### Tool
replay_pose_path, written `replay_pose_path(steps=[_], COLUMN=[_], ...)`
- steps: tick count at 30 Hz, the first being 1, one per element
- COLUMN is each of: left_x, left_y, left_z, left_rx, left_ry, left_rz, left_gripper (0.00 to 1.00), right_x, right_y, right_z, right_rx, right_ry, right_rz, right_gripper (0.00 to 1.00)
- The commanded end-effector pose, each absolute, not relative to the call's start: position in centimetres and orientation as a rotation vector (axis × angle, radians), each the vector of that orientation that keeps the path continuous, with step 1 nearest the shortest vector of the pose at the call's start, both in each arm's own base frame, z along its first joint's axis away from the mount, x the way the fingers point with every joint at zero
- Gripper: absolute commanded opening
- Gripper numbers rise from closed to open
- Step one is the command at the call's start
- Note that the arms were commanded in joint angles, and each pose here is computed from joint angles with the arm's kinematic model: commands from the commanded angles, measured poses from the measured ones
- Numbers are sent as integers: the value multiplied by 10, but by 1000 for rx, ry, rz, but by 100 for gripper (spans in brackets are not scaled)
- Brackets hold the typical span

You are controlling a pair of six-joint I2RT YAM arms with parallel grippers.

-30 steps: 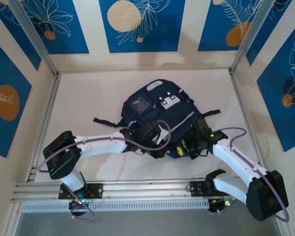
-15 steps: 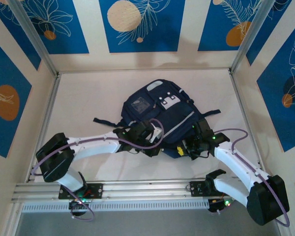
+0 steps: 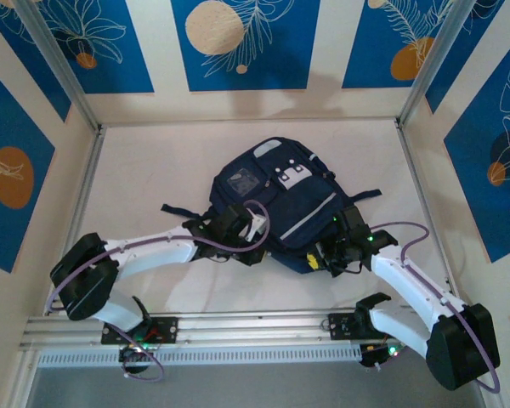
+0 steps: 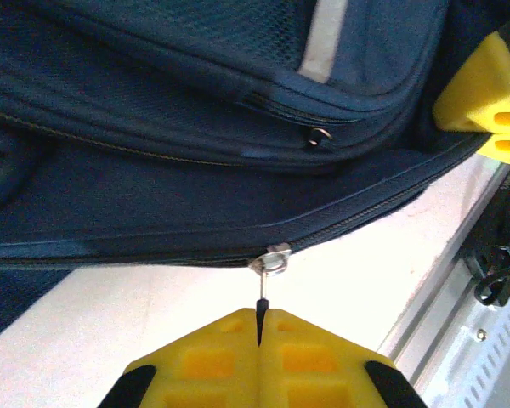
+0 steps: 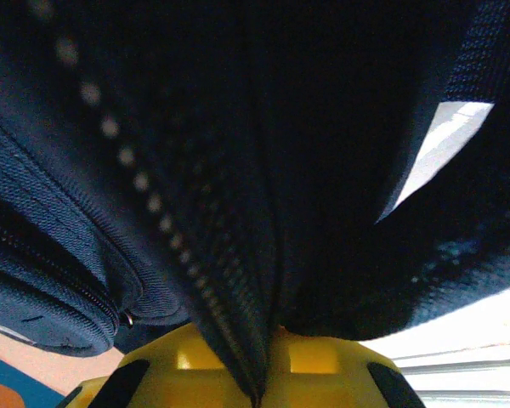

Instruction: Pack books, pencil case, and school supplies into a backpack

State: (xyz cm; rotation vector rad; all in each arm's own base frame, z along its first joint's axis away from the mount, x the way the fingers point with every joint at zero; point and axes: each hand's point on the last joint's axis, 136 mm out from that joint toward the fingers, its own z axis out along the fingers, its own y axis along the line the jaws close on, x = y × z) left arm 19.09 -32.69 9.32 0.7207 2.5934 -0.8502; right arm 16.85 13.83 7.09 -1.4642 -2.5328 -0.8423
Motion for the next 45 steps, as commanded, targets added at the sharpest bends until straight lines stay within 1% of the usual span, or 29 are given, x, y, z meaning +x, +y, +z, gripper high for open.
replay_pose_path(steps=[1, 13, 23, 33, 41, 45], left_x=[190, 203, 212, 229, 245, 247], left_y=[-296, -268, -255, -223, -212, -210], left_z=[81, 73, 69, 61, 63, 64], left_rx=[695, 627, 596, 519, 434, 429], left_ry=[2669, 2700, 2715, 2738, 2732, 2730], left_rz=[-736, -686, -643, -462, -445, -441], left_gripper=[0, 0, 0, 0, 0, 0], right_x=[160, 166, 169, 172, 176, 179], right_y=[122, 121, 121, 118, 131, 150], right_z=[57, 55, 53, 52, 50, 59], right_rx=[-1502, -1471, -1432, -1319, -1173, -954], right_ry=[-2560, -2590, -2611, -2718, -2748, -2818], right_rz=[-731, -727, -743, -730, -805, -882], right_gripper=[0, 0, 0, 0, 0, 0])
